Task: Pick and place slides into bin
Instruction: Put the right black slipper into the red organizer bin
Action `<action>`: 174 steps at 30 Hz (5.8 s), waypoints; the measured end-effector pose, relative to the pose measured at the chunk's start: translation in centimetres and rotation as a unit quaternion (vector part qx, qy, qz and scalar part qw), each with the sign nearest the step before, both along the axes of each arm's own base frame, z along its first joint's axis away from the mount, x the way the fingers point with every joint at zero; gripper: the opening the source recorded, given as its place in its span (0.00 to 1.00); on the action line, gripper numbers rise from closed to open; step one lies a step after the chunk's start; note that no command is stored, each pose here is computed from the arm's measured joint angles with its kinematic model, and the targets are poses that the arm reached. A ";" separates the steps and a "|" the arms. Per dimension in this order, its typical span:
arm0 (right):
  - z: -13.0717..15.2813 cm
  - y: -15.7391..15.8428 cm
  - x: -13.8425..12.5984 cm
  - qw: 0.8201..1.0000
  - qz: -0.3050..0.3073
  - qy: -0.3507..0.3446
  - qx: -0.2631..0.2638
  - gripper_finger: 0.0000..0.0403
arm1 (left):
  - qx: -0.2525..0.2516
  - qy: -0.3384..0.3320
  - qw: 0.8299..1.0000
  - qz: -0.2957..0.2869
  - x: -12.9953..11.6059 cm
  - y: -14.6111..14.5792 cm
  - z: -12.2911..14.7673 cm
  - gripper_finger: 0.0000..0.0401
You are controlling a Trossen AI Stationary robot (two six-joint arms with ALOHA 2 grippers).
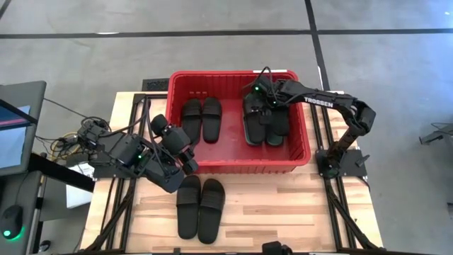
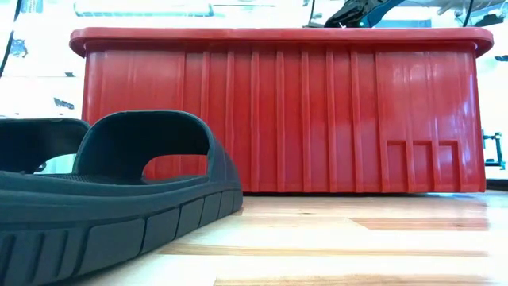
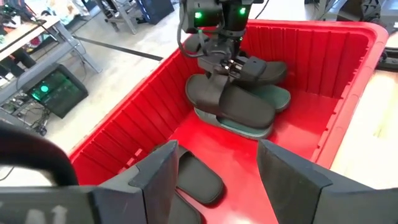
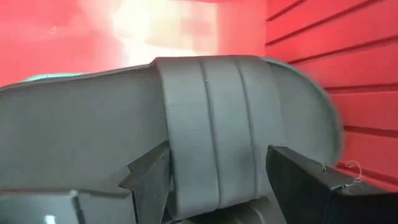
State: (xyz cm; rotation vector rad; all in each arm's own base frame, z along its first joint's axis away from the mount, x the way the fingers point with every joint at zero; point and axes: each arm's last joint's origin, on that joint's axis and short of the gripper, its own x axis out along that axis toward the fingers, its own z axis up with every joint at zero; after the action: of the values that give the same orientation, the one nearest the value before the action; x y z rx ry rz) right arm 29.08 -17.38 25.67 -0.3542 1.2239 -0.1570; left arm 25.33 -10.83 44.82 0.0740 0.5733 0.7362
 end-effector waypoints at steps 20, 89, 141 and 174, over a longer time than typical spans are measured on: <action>0.2 -1.7 -0.9 0.998 -0.043 0.009 -0.039 0.10 | -0.010 -0.008 1.000 0.005 0.0 0.0 0.0 0.51; -0.3 -2.1 -1.2 0.987 -0.159 -0.008 -0.009 0.00 | -0.020 -0.019 1.000 0.014 0.0 0.0 0.0 0.51; -0.7 -1.4 -1.7 0.988 -0.142 0.011 0.059 0.38 | -0.027 -0.014 0.999 0.010 0.0 0.0 -0.1 0.51; -0.9 0.0 -1.4 0.989 -0.122 0.035 0.073 0.61 | -0.027 -0.015 0.999 0.010 0.0 -0.1 -0.1 0.51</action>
State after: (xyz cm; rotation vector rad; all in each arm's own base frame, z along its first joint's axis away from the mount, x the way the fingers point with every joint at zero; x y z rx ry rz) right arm 27.71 -17.37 24.82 -0.0824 1.3386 -0.2657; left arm 25.34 -10.88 44.76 0.0081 0.5664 0.7389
